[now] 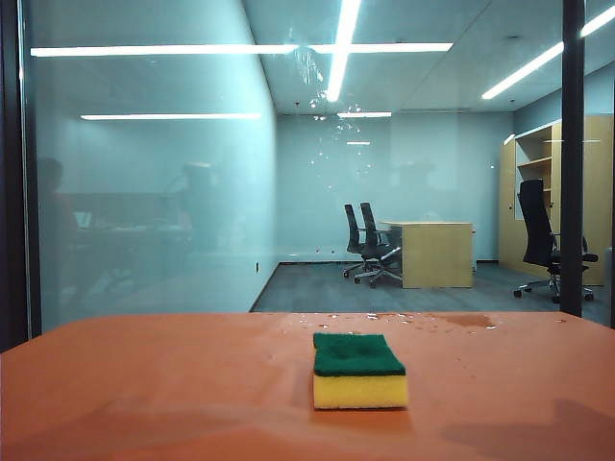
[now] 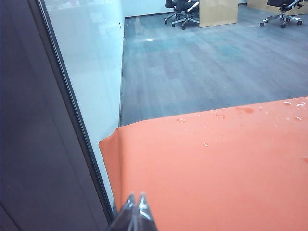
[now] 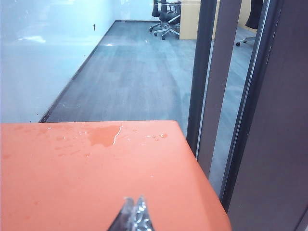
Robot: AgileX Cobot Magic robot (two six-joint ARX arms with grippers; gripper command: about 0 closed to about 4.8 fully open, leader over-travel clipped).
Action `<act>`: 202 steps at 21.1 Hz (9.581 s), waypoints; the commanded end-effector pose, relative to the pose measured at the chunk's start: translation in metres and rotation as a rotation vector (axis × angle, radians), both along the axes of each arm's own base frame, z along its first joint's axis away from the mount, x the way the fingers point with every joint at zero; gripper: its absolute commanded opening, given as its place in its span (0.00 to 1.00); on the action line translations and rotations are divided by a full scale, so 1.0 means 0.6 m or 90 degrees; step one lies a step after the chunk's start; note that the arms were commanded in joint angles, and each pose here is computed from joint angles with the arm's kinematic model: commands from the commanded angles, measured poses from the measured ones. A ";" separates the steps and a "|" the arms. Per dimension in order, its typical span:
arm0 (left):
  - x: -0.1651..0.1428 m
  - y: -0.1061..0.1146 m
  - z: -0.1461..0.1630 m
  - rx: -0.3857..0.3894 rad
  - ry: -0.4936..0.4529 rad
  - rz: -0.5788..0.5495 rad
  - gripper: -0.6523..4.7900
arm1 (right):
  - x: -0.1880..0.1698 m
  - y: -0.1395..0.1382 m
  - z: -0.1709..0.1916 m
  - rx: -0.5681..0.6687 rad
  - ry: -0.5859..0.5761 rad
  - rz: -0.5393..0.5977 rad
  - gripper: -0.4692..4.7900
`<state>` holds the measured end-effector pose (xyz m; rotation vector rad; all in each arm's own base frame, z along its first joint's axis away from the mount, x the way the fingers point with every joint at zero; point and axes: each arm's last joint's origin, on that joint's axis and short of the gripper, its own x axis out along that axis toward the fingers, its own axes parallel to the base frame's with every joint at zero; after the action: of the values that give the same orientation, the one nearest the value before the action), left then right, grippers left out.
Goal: Pick up the sponge from the table, wipe the water off the glass, and finally place the sponge back on the table.
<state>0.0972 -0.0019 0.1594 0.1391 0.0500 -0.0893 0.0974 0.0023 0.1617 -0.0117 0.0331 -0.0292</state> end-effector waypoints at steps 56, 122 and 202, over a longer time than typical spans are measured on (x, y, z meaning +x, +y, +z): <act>-0.006 -0.020 0.006 -0.136 0.024 -0.266 0.47 | 0.146 0.039 0.137 0.306 0.401 0.329 0.56; -0.010 -0.025 0.005 -0.139 0.035 -0.346 0.46 | 0.370 0.264 -0.062 0.274 0.584 0.469 0.07; -0.007 -0.021 0.005 -0.132 0.026 -0.285 0.46 | 0.703 0.159 0.131 -0.142 0.090 0.361 0.07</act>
<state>0.0931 -0.0145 0.1601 -0.0701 0.0658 -0.5438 0.5151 0.1119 0.2515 -0.2406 0.0744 0.6541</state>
